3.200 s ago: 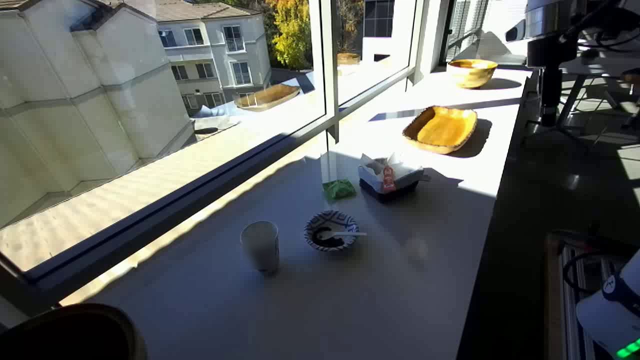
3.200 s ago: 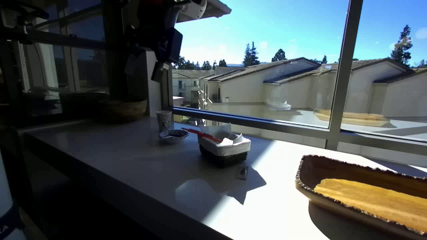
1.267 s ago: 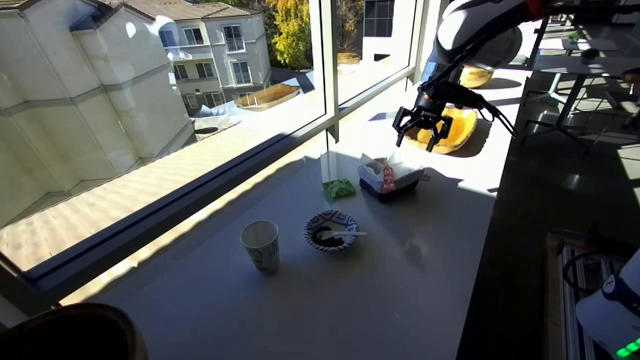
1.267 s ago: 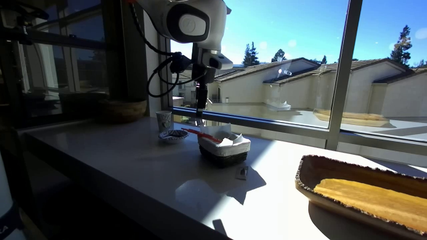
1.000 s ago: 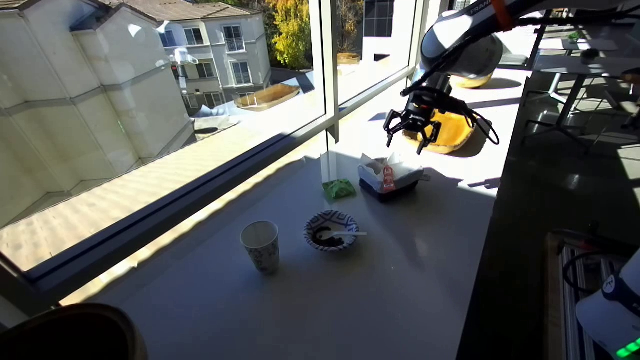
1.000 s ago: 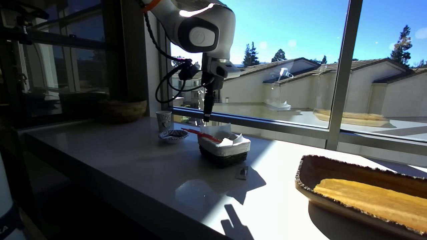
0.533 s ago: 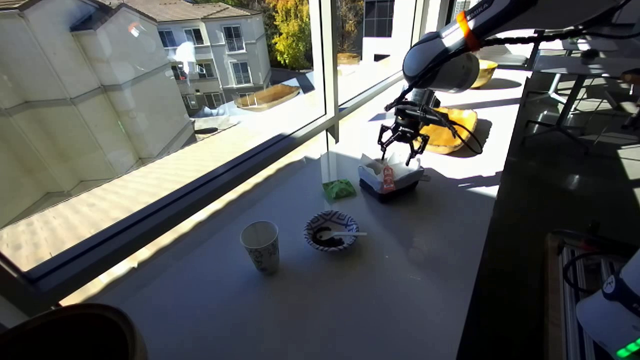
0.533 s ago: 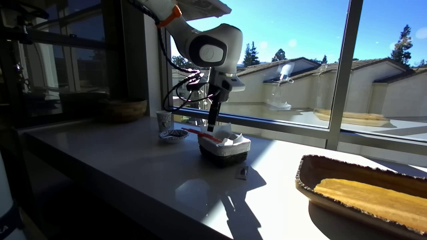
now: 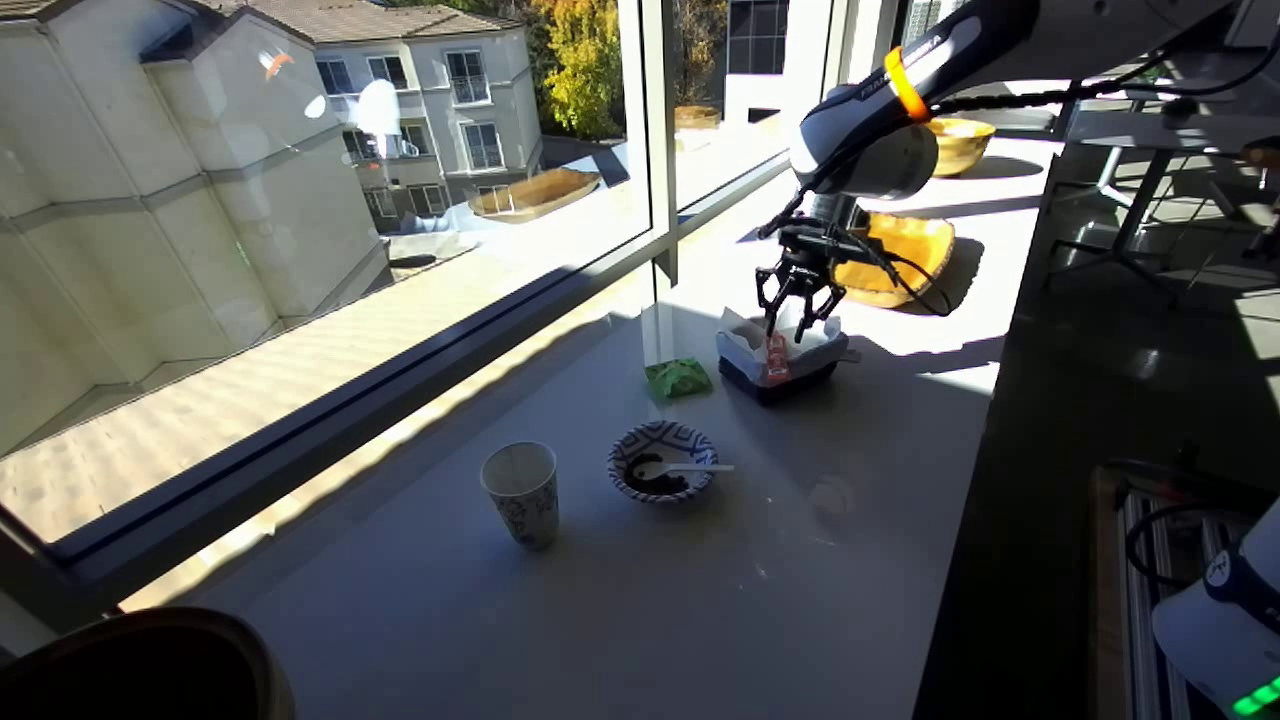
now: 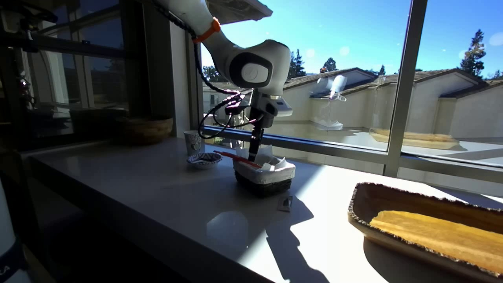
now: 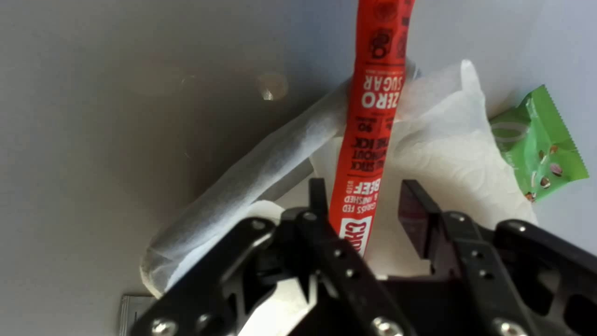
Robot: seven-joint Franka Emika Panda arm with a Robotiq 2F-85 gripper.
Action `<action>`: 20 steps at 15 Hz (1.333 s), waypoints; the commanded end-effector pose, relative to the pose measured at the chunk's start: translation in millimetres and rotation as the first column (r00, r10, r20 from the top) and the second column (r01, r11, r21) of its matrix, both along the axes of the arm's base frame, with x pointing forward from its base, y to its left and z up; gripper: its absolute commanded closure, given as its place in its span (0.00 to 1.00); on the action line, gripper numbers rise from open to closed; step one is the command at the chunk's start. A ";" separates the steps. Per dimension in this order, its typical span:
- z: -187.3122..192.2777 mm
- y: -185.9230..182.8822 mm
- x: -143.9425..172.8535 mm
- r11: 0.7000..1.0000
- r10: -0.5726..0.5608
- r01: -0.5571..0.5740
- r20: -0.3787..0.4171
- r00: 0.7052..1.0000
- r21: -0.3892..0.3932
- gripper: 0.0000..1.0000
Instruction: Put the red object directly onto the counter
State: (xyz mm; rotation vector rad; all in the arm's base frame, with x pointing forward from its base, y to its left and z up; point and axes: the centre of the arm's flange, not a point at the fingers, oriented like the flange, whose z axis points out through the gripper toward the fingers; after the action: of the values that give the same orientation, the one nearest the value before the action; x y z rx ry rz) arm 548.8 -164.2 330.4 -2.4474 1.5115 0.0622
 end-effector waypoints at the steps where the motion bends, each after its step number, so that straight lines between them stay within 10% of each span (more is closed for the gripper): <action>1: -14.1 0.1 7.5 1.000 -0.013 0.013 -0.020 1.000 -0.001 0.63; 7: -31.7 3.3 7.3 1.000 0.004 -0.004 -0.036 0.999 -0.005 0.68; 8: -28.7 4.4 6.1 1.000 0.009 -0.010 -0.031 0.999 -0.003 0.90; 10: -21.6 4.3 6.4 1.000 0.016 -0.017 -0.019 1.000 -0.003 1.00; 20: 67.5 32.5 -48.0 0.974 0.224 -0.223 -0.018 0.974 0.027 0.96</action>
State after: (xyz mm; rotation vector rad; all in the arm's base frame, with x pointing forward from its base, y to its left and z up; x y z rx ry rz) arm 544.2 -154.3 350.8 -2.5301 1.4003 0.1171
